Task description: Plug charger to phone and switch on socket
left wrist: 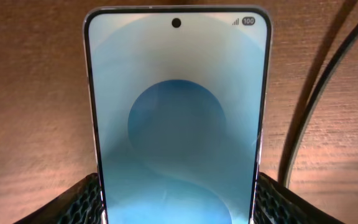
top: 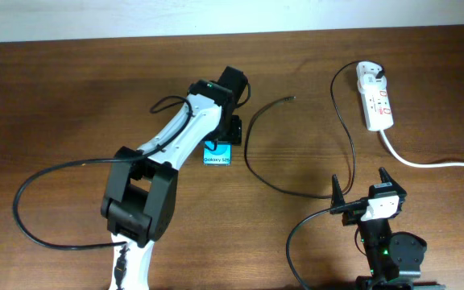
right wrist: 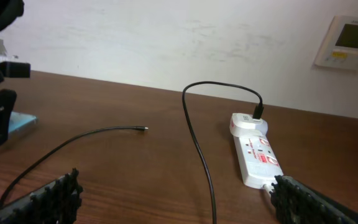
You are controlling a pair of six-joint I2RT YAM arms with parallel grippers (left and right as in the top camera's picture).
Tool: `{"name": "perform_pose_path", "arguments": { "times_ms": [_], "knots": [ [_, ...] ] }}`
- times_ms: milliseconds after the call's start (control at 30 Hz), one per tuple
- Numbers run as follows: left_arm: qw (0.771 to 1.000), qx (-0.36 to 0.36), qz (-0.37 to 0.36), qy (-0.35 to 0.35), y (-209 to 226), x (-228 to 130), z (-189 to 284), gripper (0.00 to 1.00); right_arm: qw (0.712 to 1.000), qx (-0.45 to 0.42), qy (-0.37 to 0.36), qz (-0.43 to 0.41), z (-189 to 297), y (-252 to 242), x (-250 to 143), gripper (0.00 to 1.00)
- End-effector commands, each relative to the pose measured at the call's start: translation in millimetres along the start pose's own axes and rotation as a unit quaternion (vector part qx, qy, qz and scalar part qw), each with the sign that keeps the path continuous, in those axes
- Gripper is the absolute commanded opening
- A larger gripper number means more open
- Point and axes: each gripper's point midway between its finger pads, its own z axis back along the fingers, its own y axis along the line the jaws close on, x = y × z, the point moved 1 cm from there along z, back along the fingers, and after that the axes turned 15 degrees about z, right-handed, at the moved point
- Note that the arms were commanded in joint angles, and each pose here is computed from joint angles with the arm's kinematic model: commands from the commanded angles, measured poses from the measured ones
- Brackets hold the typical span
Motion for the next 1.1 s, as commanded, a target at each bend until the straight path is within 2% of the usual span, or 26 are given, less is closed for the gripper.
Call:
{"name": "perform_pose_path", "arguments": {
  "times_ms": [0, 333, 533, 733, 1067],
  "knots": [
    [1.0, -0.006, 0.023, -0.019, -3, 15, 20, 0.5, 1.0, 0.006, 0.0, 0.001, 0, 2, -2, 0.98],
    [0.999, 0.001, 0.035, -0.01, 0, 17, 62, 0.5, 1.0, 0.006, 0.0, 0.001, 0, 2, -2, 0.98],
    [0.997, -0.01, 0.073, -0.009, -2, 19, 86, 0.51, 1.0, 0.006, 0.0, 0.001, 0, 2, -2, 0.98],
    [0.995, -0.031, 0.089, 0.018, -9, 10, 89, 0.5, 1.0, 0.006, 0.0, 0.001, 0, 2, -2, 0.98],
    [0.992, -0.054, 0.111, 0.024, -17, 11, 97, 0.49, 1.0, 0.006, 0.0, 0.001, 0, 2, -1, 0.98]
  ]
}}
